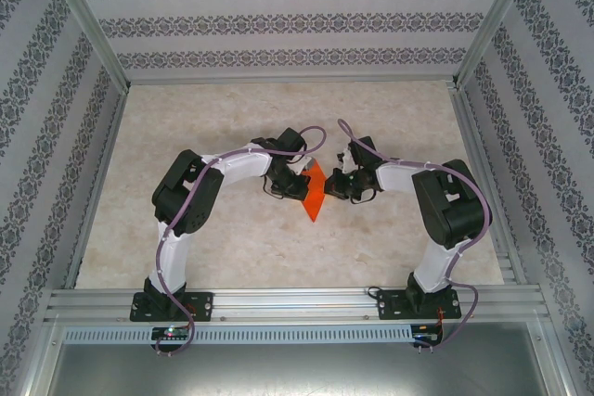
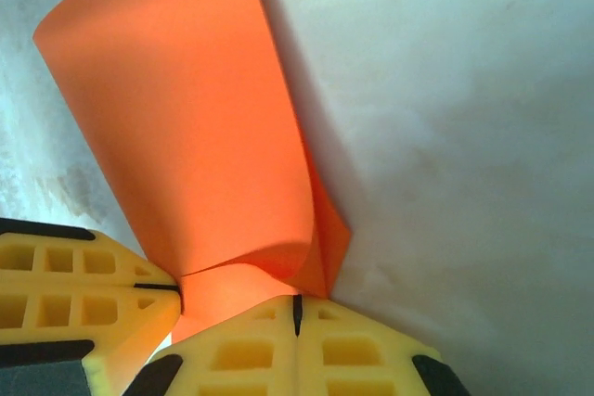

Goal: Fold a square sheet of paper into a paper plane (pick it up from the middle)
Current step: Third fold the triangle at the center of the table.

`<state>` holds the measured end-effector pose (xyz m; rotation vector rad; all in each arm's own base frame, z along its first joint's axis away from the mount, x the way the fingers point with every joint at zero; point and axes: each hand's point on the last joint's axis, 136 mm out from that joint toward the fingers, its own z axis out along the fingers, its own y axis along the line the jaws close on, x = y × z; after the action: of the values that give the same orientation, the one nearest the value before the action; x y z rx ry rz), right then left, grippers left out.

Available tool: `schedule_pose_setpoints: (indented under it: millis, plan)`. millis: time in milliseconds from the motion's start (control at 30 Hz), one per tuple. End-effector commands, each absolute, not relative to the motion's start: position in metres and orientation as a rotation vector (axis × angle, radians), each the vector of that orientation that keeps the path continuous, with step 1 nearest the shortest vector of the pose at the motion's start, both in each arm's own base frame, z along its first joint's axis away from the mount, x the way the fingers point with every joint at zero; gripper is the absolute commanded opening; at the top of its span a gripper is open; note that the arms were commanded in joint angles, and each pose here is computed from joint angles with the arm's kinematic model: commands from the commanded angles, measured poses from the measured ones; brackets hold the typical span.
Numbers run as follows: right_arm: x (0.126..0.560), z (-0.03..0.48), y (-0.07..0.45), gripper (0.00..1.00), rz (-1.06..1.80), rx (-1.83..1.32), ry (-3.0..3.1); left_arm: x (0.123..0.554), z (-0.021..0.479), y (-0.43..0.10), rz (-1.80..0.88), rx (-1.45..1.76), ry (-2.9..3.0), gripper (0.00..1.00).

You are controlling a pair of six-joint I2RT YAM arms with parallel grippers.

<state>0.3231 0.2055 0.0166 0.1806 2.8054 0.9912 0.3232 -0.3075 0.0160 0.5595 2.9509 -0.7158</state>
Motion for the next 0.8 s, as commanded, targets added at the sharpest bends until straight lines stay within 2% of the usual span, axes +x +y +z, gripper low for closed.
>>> schedule_pose_setpoints:
  millis: [0,300,500,767]
  plan:
    - [0.336,0.006,0.179,0.0,0.806,0.228,2.815,0.299,-0.054,-0.243,-0.248,0.566,3.159,0.04]
    - [0.341,0.03,0.183,0.0,0.841,0.18,2.761,0.299,-0.054,-0.243,-0.251,0.57,3.16,0.04]
    - [0.328,0.056,0.197,0.0,0.903,0.105,2.727,0.301,-0.054,-0.245,-0.257,0.572,3.16,0.04]
    - [0.33,0.044,0.227,0.0,0.998,0.06,2.737,0.302,-0.054,-0.246,-0.26,0.568,3.162,0.04]
